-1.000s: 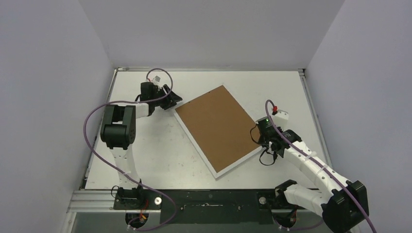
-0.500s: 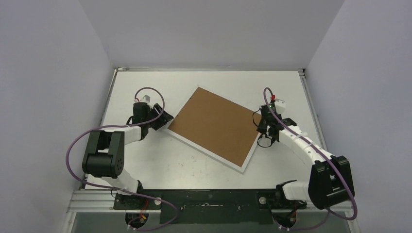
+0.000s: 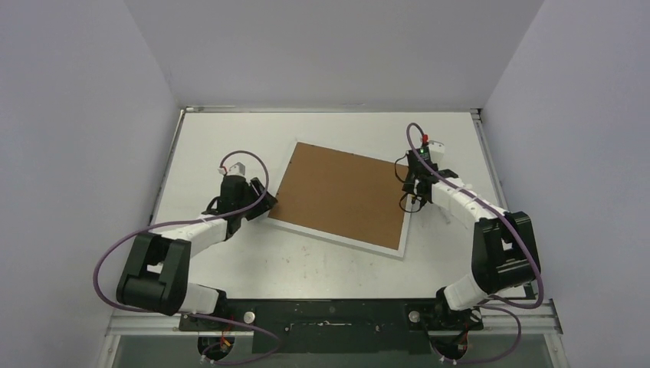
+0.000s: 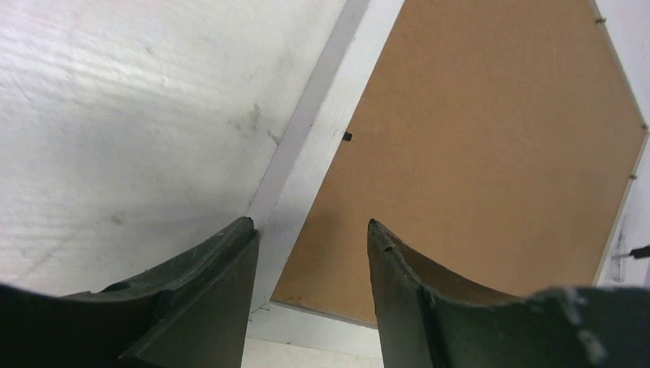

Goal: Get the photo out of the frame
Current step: Adjust the photo frame at the center of the board.

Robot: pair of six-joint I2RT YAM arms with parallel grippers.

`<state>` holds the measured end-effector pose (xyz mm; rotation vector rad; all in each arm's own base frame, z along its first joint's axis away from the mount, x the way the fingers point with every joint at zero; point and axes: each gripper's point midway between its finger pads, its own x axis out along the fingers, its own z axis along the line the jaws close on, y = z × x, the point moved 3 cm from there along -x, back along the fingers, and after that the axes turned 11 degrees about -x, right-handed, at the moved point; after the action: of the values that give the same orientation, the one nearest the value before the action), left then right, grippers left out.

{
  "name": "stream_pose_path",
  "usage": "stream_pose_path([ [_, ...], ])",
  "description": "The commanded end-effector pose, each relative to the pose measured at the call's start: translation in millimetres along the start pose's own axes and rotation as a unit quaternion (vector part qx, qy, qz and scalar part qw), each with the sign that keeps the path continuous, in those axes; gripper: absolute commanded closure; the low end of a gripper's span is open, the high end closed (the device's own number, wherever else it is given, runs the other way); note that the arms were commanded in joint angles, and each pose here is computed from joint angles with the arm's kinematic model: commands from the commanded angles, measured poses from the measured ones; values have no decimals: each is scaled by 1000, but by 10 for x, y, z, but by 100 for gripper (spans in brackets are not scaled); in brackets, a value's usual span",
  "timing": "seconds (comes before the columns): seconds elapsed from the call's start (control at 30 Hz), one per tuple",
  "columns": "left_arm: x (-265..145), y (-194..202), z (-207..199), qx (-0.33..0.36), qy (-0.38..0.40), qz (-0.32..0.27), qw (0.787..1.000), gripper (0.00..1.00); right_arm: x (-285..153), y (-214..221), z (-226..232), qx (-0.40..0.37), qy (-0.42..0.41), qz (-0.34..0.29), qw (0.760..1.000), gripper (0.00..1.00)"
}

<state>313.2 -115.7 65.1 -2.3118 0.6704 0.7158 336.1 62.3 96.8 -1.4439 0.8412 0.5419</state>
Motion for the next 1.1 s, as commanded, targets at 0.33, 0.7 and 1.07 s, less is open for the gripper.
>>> stream_pose_path([
  [0.33,-572,1060,-152,-13,51,176,983,50,142,-896,724,64,-164,-93,980,95],
  [0.7,-695,509,-126,-26,53,120,991,48,-97,-1006,351,56,-70,-119,989,95],
  [1.07,-475,-147,-219,-62,90,26,994,37,28,-731,75,54,-57,-53,995,95],
])
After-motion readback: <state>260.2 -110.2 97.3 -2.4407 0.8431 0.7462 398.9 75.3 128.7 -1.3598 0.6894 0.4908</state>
